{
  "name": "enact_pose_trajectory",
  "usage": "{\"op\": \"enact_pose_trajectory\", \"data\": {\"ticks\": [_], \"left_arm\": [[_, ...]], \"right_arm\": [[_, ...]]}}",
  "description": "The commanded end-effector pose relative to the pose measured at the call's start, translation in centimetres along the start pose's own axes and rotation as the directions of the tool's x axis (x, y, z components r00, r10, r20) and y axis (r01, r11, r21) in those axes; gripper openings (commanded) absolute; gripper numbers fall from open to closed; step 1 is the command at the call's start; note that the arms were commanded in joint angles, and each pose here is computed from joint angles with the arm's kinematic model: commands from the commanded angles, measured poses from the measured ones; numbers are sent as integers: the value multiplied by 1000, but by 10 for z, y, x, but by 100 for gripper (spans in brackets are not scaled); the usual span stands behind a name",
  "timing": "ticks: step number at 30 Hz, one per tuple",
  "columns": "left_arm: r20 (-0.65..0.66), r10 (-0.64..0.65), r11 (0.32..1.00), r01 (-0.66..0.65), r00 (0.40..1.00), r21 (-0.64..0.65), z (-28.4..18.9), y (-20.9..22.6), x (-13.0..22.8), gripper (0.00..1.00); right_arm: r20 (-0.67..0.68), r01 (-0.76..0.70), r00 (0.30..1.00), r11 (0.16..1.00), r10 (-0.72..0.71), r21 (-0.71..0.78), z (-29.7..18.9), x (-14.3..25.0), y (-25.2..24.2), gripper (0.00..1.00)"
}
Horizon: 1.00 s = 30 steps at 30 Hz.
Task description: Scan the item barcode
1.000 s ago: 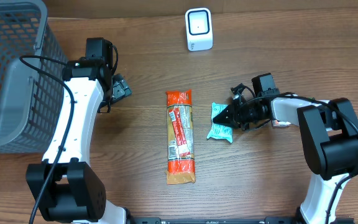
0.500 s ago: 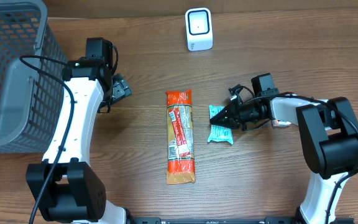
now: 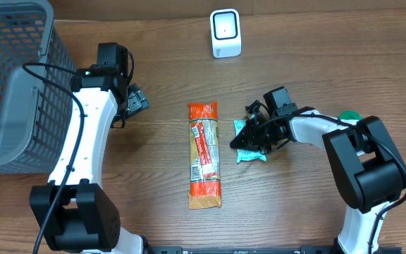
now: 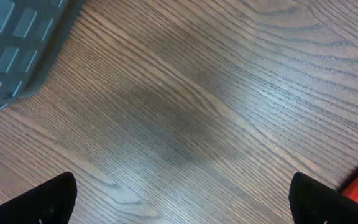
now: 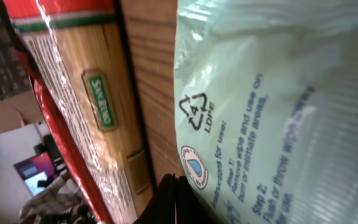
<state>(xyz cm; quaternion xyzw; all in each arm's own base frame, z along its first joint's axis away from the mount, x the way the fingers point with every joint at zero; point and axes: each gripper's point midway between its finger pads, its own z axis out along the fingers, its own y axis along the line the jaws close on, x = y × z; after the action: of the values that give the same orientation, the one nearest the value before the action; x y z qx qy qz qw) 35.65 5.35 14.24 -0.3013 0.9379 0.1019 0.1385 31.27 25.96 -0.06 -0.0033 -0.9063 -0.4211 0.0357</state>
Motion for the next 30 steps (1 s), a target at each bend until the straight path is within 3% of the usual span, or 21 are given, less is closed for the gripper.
{"op": "enact_pose_trajectory", "data": {"ticks": [1,5,9,15,20,30], "left_arm": [[36,8,1000,-8,999,8,-10,-1,-6,100],[36,8,1000,-8,999,8,-10,-1,-6,100],[36,8,1000,-8,999,8,-10,-1,-6,100],[36,8,1000,-8,999,8,-10,-1,-6,100],[36,8,1000,-8,999,8,-10,-1,-6,100],[36,8,1000,-8,999,8,-10,-1,-6,100]], "right_arm": [[53,-56,997,995,52,88,0,-6,-21,4],[28,-74,997,996,72,56,2,-2,-16,4],[-2,70,997,992,-71,-104,-11,1,29,4],[79,183,983,949,-168,-259,-64,-11,85,5],[118,121,989,963,-95,-240,-89,-21,70,8],[174,-35,984,999,36,-14,-84,-25,7,8]]}}
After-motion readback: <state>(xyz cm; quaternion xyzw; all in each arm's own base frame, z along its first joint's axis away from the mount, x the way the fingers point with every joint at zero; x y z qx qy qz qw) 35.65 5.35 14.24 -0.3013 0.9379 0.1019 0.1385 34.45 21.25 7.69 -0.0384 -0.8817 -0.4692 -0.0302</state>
